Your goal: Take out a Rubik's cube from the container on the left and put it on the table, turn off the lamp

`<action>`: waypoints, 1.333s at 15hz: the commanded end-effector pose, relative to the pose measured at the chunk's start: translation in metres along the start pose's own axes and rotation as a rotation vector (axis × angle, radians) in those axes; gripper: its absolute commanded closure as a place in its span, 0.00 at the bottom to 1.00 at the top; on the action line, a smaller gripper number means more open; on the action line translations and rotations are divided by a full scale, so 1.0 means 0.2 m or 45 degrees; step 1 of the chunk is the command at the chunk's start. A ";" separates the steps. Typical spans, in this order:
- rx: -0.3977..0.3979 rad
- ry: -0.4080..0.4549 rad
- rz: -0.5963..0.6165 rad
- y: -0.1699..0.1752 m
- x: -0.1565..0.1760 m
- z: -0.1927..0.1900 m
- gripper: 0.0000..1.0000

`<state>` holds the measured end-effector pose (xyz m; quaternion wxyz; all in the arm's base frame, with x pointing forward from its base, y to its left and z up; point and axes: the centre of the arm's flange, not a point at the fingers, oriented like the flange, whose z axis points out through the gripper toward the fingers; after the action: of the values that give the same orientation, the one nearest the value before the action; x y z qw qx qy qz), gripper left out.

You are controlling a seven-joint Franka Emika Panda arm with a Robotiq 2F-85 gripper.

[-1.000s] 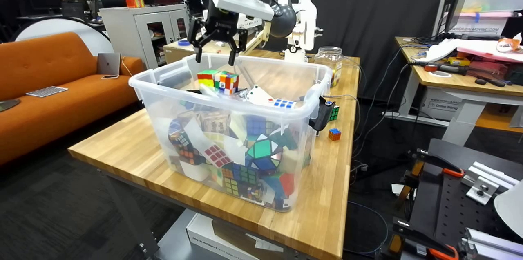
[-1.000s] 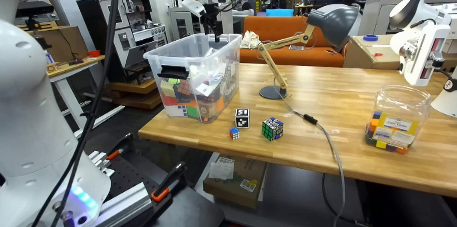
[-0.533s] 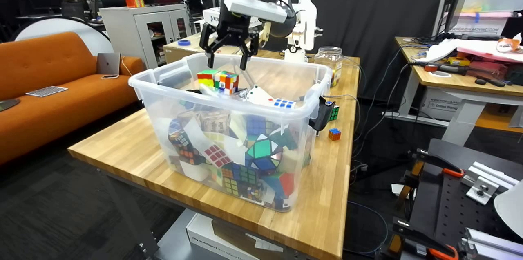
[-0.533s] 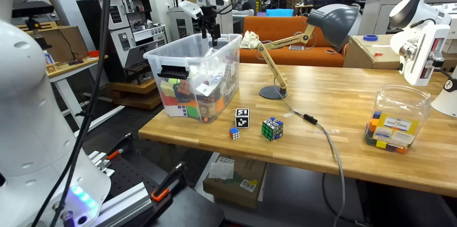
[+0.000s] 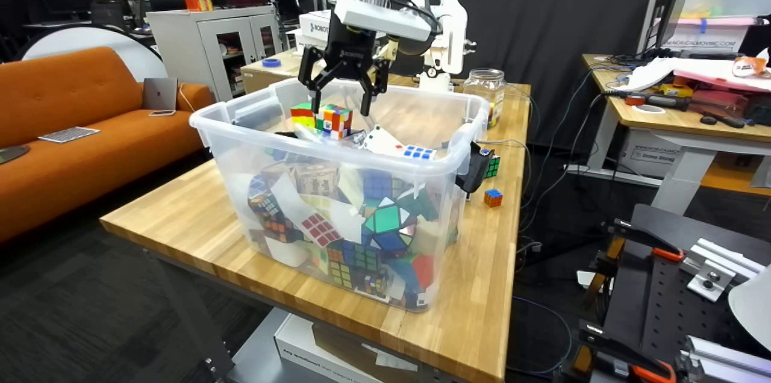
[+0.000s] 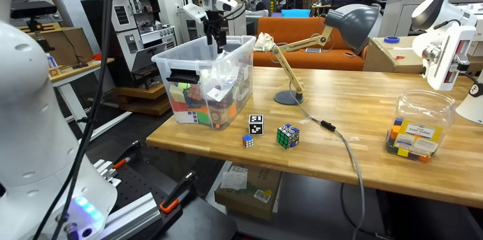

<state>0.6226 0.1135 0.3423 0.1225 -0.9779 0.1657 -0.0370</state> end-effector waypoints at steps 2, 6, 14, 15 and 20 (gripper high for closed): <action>0.058 -0.040 0.051 0.01 -0.09 -0.04 0.00; 0.037 -0.023 0.033 -0.01 -0.06 -0.01 0.00; 0.058 -0.084 0.002 -0.04 -0.10 0.01 0.00; 0.055 -0.096 -0.001 -0.04 -0.11 0.02 0.00; 0.027 -0.159 0.016 -0.01 -0.14 0.02 0.00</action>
<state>0.6036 0.1324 0.3360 0.1373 -0.9771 0.1625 0.0037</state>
